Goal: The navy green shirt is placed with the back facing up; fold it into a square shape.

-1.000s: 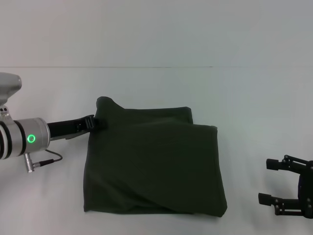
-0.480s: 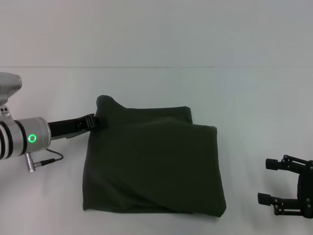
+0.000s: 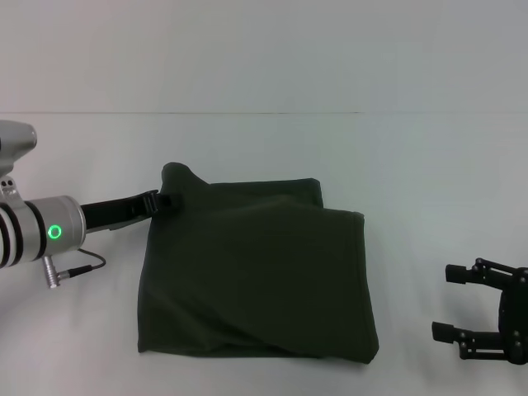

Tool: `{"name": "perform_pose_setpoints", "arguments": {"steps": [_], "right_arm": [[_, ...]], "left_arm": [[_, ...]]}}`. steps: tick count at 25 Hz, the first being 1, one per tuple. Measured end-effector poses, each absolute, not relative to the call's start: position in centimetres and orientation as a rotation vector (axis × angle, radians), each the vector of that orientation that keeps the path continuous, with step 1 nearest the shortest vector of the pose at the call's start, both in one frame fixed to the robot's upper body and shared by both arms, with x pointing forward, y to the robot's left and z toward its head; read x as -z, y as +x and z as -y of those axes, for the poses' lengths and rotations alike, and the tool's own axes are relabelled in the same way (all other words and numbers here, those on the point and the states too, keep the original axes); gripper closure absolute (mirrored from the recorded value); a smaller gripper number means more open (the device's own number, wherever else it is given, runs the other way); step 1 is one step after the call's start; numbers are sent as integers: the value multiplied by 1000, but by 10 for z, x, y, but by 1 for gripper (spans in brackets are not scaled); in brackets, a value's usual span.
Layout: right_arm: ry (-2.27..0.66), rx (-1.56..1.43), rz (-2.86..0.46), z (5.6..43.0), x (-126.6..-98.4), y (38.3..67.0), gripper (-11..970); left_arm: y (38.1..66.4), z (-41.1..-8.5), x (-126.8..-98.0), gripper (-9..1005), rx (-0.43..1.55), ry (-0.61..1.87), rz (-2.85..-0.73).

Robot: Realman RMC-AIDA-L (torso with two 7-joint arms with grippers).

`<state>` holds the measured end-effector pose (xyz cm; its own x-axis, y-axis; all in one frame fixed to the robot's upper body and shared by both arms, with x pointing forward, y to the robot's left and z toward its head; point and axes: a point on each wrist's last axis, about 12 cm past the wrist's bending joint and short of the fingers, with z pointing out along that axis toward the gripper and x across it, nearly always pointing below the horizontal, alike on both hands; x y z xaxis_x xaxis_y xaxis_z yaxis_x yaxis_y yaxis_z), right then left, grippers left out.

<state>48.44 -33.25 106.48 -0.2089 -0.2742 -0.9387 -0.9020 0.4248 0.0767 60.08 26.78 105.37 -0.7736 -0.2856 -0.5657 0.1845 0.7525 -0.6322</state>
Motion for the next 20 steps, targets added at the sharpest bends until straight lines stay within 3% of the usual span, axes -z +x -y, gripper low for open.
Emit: {"name": "perform_pose_setpoints", "arguments": {"steps": [2,13,20], "right_arm": [[-1029,-821,-1718,332,-1065,485,37],[-1026,-817,-1699,327,-1067,489,37],[-1044,-813,-1655,314,-1072,503,38]], "left_arm": [[601,-268,-1054,724,907,-65,-2276],[598,-274,-1069,486,891,115,-2185],[576,-290,-1096,275,935,491,-1991]]}}
